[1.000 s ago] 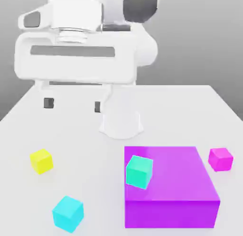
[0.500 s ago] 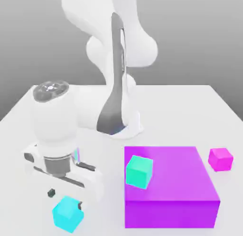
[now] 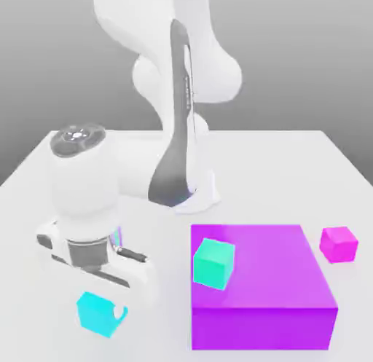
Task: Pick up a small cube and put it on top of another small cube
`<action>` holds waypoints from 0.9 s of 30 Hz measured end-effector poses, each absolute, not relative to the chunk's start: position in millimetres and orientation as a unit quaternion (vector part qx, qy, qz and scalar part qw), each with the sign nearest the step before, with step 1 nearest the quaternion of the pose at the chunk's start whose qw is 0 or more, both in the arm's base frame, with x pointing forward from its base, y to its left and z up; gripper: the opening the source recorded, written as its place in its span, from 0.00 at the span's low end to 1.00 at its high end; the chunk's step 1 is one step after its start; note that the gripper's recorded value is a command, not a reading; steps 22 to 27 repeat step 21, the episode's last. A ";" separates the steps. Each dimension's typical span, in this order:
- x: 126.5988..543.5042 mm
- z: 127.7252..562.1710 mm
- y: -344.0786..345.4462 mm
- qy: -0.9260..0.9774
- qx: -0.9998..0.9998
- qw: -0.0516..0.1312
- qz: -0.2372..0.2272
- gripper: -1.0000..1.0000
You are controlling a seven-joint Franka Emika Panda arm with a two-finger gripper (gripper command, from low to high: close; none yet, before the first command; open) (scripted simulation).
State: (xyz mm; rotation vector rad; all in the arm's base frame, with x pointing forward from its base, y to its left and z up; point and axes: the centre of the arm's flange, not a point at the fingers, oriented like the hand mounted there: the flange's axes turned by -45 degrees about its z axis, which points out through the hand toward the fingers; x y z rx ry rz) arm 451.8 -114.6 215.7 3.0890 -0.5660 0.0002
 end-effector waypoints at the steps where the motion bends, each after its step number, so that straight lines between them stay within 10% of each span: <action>1: 452.1 227.2 -102.9 -0.155 0.988 0.001 0.000 0.00; 12: 414.0 340.2 30.9 0.148 0.989 -0.001 0.000 0.00; 17: 405.7 301.6 45.4 0.185 0.983 -0.002 0.000 0.00; 18: 404.9 292.2 45.5 0.186 0.983 -0.001 0.000 1.00; 27: 404.9 292.2 45.5 0.186 0.983 -0.001 0.000 1.00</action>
